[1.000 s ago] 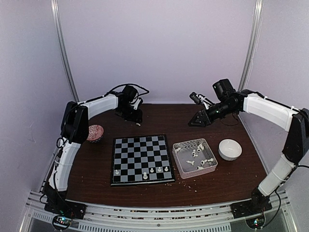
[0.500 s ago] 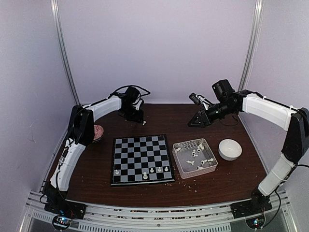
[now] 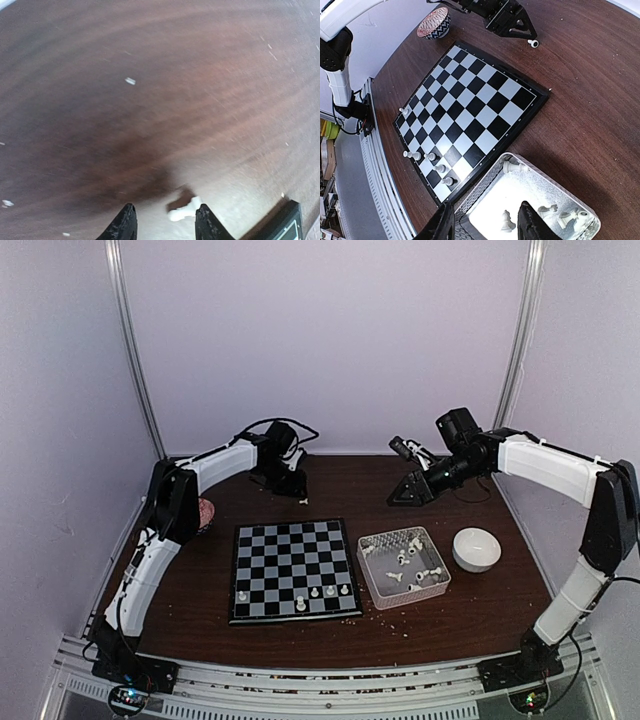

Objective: Set up the chess pieces on the board
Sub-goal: Pick up the chess piece at the center of the board, then place the chess piece on the chessboard.

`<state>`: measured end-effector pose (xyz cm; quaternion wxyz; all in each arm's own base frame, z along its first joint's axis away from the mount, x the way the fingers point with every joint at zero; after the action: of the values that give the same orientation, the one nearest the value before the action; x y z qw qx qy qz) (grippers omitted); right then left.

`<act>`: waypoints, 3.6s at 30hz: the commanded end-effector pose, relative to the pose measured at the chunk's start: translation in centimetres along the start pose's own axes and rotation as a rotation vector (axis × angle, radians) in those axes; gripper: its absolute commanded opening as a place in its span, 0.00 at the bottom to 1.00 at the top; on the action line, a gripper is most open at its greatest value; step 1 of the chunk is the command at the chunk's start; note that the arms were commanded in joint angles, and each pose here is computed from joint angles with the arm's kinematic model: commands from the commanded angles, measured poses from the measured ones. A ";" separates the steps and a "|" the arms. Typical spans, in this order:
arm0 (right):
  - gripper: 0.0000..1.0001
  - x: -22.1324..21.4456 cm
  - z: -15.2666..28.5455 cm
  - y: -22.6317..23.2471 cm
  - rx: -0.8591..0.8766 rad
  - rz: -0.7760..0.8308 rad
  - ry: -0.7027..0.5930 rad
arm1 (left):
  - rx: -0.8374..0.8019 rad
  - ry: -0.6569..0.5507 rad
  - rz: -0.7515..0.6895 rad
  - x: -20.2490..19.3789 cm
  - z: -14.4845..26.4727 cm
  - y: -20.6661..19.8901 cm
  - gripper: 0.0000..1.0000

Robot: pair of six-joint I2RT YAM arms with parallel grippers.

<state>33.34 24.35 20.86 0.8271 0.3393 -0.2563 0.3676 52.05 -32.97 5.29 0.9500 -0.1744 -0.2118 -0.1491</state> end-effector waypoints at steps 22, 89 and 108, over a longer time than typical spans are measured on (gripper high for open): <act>0.41 0.6 0.1 0.4 0.031 -0.001 -0.010 | -0.006 0.109 -0.133 -4.0 -0.2 -1.9 0.34; 0.41 1.5 2.1 4.1 0.104 0.043 -0.112 | -0.129 0.902 -0.119 -30.4 16.8 -5.3 0.02; 0.41 1.4 2.3 4.2 0.101 0.041 -0.115 | -0.061 0.823 -0.157 -27.4 16.0 -5.3 0.30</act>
<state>30.93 25.24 24.11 0.7922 0.3926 -0.2807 0.3734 20.06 -25.95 6.35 0.9287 -0.1288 0.2019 -0.2832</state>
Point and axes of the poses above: each gripper's point midway between its finger pads, its own z axis back along the fingers, its own y axis along the line the jaws close on, x = y × z, the point moved 2 cm from there along z, back along the fingers, and after that the axes turned 5 degrees about z, right-handed, at the moved point
